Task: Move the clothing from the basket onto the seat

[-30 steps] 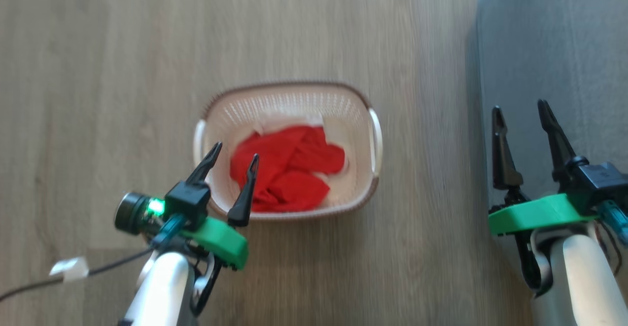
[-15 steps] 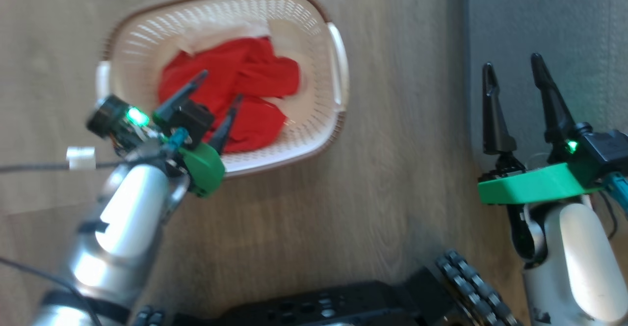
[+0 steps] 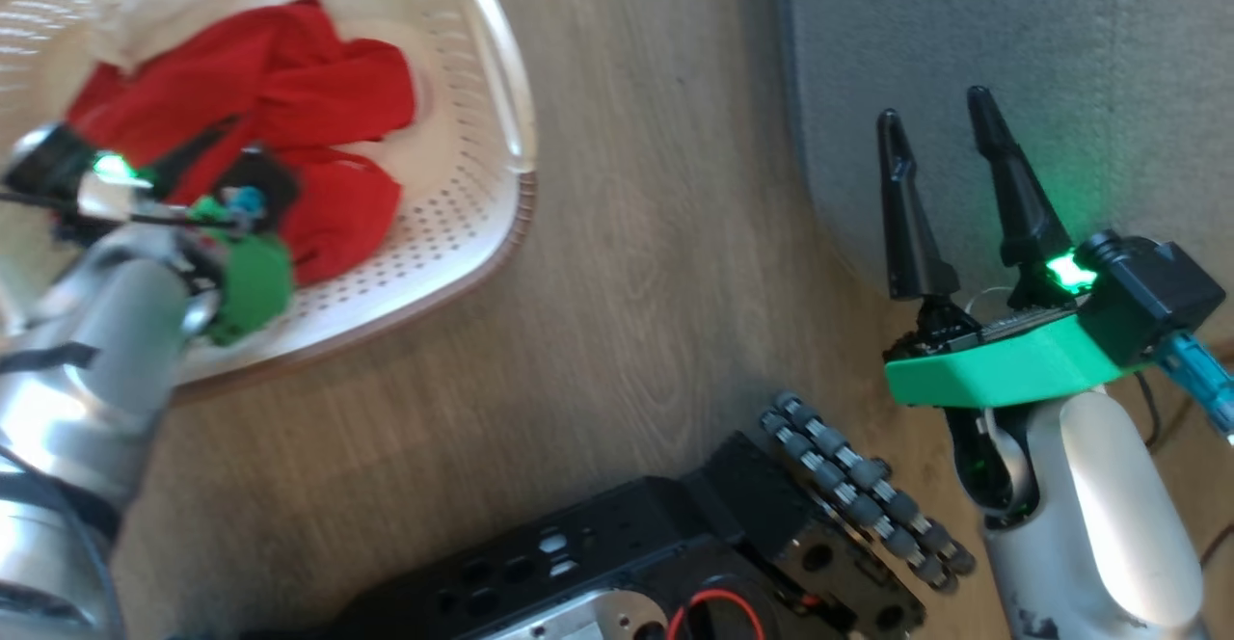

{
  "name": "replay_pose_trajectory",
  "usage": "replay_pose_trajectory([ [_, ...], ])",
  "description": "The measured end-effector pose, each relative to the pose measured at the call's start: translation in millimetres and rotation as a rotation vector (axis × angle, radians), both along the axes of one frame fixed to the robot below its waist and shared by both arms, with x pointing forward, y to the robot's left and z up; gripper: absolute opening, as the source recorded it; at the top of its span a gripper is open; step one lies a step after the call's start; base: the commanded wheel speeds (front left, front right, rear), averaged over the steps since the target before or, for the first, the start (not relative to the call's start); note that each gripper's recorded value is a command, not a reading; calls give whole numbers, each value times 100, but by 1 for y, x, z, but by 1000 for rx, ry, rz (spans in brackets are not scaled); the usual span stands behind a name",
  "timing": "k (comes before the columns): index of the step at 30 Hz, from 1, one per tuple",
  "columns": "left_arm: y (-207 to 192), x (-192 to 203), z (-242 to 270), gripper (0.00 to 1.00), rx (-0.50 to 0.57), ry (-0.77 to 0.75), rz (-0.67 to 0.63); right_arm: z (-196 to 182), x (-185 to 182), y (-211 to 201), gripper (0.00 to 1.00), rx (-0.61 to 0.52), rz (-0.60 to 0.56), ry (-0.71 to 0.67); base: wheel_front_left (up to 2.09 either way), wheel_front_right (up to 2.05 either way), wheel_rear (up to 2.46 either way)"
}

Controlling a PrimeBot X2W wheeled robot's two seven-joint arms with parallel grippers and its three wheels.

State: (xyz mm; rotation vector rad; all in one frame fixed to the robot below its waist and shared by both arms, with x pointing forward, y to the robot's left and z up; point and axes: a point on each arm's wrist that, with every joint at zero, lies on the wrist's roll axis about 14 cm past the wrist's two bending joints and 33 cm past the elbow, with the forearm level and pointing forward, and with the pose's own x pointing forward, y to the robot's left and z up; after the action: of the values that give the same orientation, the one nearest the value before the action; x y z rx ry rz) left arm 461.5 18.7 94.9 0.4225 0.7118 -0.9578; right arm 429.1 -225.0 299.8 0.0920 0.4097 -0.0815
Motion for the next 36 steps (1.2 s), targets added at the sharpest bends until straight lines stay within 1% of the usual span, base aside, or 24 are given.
replay_pose_trajectory([
  [3,12,-8,-27,100,86,36,-56,-2,-3,-3,100,-8,-5,13,0,0,0],
  [6,17,-12,-43,100,155,65,-92,-2,-4,-4,100,-18,-6,15,0,0,0],
  [11,19,-1,-50,100,211,51,-120,-4,-7,4,100,5,7,24,0,0,0],
  [16,31,2,-59,100,315,79,-126,-3,-5,10,100,15,21,17,0,0,0],
  [25,40,-7,-67,100,402,175,-143,-2,-2,11,100,14,23,8,0,0,0],
  [26,42,-9,-68,98,410,183,-144,-2,-2,10,100,13,23,6,0,0,0],
  [27,43,-9,-68,39,415,188,-143,-2,-1,11,100,13,23,5,0,0,0],
  [28,44,-10,-69,0,420,195,-138,-2,-1,11,100,14,24,4,0,0,0],
  [32,48,-11,-69,0,419,219,-102,-2,0,12,100,11,30,3,0,0,0],
  [33,49,-9,-69,0,418,216,-79,-2,0,12,100,10,32,3,0,0,0],
  [36,49,-7,-68,0,402,203,-66,-4,1,14,100,7,40,3,0,0,0],
])
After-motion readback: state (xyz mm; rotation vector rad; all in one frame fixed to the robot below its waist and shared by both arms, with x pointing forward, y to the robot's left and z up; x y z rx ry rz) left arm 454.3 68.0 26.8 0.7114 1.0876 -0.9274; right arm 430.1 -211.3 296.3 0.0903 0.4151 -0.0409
